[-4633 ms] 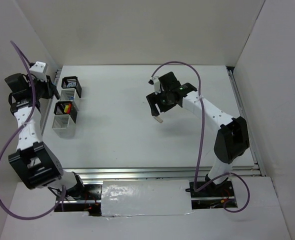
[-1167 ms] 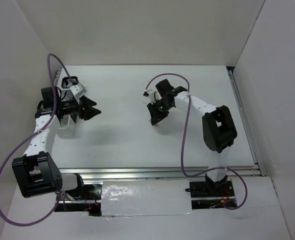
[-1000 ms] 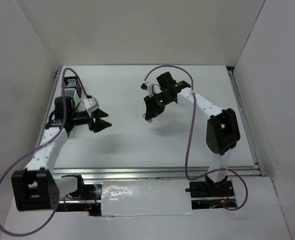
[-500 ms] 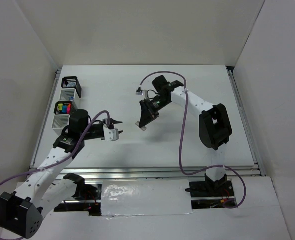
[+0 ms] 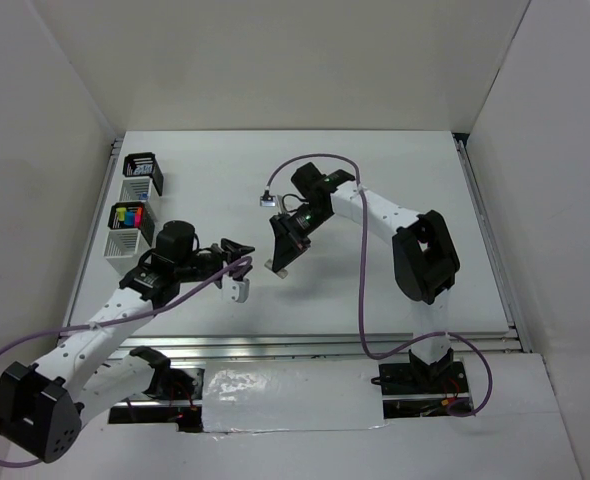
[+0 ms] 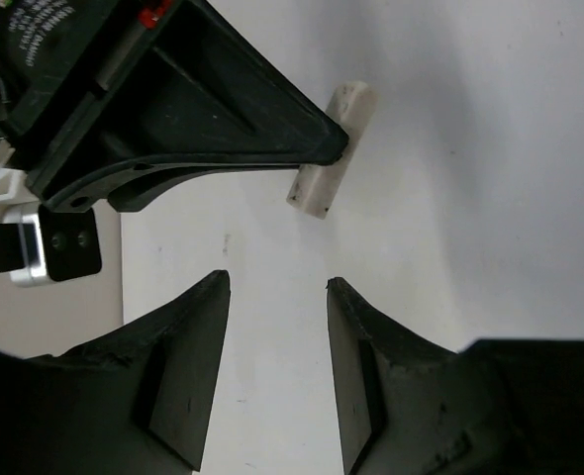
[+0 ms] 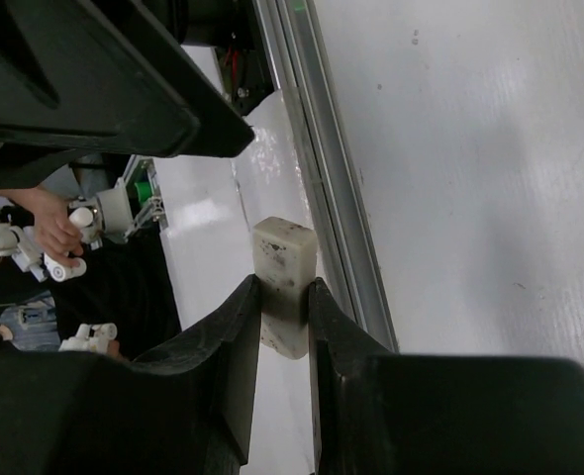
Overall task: Sort the stationery into containers
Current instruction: Pass the stationery from the right arm to the left
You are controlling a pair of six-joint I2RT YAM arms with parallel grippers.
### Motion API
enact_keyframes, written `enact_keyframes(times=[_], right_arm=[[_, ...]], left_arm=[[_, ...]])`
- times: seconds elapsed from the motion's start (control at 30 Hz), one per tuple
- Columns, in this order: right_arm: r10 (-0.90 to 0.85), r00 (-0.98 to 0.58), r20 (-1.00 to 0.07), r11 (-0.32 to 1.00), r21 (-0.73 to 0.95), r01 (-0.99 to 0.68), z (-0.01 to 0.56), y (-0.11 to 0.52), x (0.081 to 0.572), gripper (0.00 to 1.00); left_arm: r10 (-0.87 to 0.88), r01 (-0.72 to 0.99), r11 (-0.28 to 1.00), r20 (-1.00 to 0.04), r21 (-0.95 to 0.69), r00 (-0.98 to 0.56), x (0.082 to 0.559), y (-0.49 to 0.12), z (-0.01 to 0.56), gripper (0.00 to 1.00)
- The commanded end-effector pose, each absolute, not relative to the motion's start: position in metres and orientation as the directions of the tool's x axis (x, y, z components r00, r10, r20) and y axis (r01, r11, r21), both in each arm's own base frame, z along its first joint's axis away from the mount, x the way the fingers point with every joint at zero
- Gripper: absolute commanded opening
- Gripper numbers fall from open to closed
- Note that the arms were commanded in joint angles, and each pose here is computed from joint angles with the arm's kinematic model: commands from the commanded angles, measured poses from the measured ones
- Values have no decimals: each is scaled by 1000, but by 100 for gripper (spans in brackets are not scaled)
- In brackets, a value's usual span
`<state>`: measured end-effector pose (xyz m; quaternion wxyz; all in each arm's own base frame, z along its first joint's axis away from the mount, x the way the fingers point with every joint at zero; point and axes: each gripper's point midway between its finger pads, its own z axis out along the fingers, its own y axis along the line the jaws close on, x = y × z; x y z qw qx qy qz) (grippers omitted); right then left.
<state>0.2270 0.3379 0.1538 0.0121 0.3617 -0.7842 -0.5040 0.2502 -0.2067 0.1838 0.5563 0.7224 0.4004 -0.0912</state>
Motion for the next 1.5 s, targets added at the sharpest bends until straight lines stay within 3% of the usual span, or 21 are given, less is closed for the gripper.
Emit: enact_keyframes(times=[0.0,0.57,0.97,1.1,1.2,1.23,1.33,1.47], right_arm=[[-584,-717,-381,171,805,-567,177,340,217,0],[-602,-706,-372,151,816,-559,179,349,215,0],[-616,-695,-370,139,818,-558,180,352,210,0],[-622,-690,-370,140,815,-563,178,352,209,0],[-626,-687,-369,146,811,-567,177,351,208,17],[-626,-687,-369,150,807,-571,176,350,209,31],[-624,-682,-380,176,783,-597,173,346,213,61],[-588,-708,-391,244,749,-616,174,327,233,74]], left_arm=[[435,622,-117,-523,774,733,250,-214,196,56],[390,599,-180,-502,780,772,240,-239,193,57],[369,588,-191,-498,786,785,235,-250,194,44],[369,599,-187,-509,779,777,234,-251,193,32],[379,608,-179,-516,773,768,233,-249,195,20],[382,614,-173,-523,770,762,233,-249,195,16],[410,670,-120,-578,733,706,233,-242,201,4],[445,748,-73,-650,660,616,221,-221,197,0]])
